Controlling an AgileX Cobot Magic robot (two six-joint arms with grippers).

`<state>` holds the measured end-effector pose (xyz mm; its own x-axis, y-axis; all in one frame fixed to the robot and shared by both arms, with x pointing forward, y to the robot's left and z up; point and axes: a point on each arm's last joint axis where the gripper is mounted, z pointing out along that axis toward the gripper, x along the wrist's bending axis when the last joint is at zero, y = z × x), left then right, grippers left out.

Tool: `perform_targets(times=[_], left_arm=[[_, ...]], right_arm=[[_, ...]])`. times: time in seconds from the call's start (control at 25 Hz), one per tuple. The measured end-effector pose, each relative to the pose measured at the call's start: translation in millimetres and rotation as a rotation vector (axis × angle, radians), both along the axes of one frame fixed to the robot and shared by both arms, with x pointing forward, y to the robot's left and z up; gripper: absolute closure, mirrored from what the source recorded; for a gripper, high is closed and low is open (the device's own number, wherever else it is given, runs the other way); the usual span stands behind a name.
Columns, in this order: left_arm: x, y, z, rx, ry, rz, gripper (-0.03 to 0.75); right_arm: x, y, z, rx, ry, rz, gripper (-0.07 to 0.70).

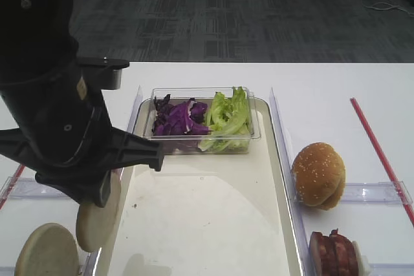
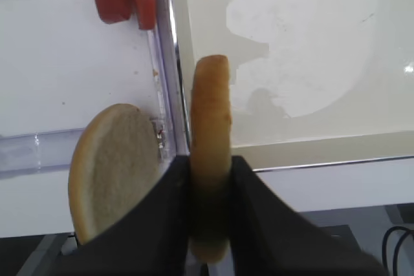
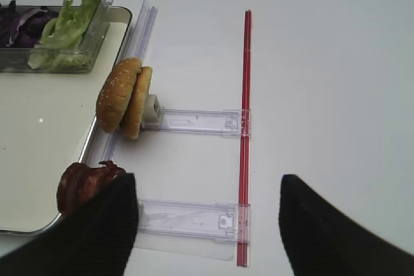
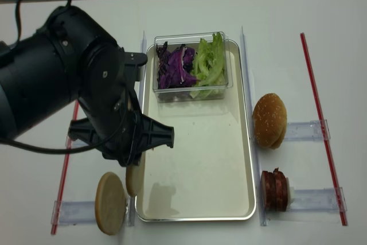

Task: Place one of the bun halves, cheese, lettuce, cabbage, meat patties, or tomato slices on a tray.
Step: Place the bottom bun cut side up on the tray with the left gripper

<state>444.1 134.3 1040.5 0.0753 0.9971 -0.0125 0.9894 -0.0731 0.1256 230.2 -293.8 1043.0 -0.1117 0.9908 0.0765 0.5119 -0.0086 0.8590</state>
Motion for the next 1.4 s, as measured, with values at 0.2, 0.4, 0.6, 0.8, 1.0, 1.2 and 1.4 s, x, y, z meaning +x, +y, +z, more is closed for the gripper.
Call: perform_targets(times=[0.2,0.4,0.6,0.8,1.0,1.2,1.4], left_arm=[[3,-3,0.6,-0.031,-0.037,-0.011,0.568],[7,-9,1.8,-0.096,-0.081,-0.033,0.568],[9,-16,2.5,-0.173,-0.096,-0.047,0.568],[20,-12,-2.2,-0.285,-0.032,-0.046,0.568],[28,-14,-5.1,-0.344,-0.043,-0.072,0.568],[33,-24,-17.2,-0.414,0.005,-0.113,0.568],[38,-32,-23.7,-0.469,0.001,-0.128,0.568]], right_arm=[[0,0,0.0,0.000,0.000,0.000,0.157],[0,0,0.0,0.000,0.000,0.000,0.157],[0,0,0.0,0.002,0.000,-0.001,0.157],[0,0,0.0,0.002,0.000,-0.001,0.157],[0,0,0.0,0.002,0.000,-0.001,0.157],[0,0,0.0,0.002,0.000,-0.001,0.157],[0,0,0.0,0.002,0.000,-0.001,0.157]])
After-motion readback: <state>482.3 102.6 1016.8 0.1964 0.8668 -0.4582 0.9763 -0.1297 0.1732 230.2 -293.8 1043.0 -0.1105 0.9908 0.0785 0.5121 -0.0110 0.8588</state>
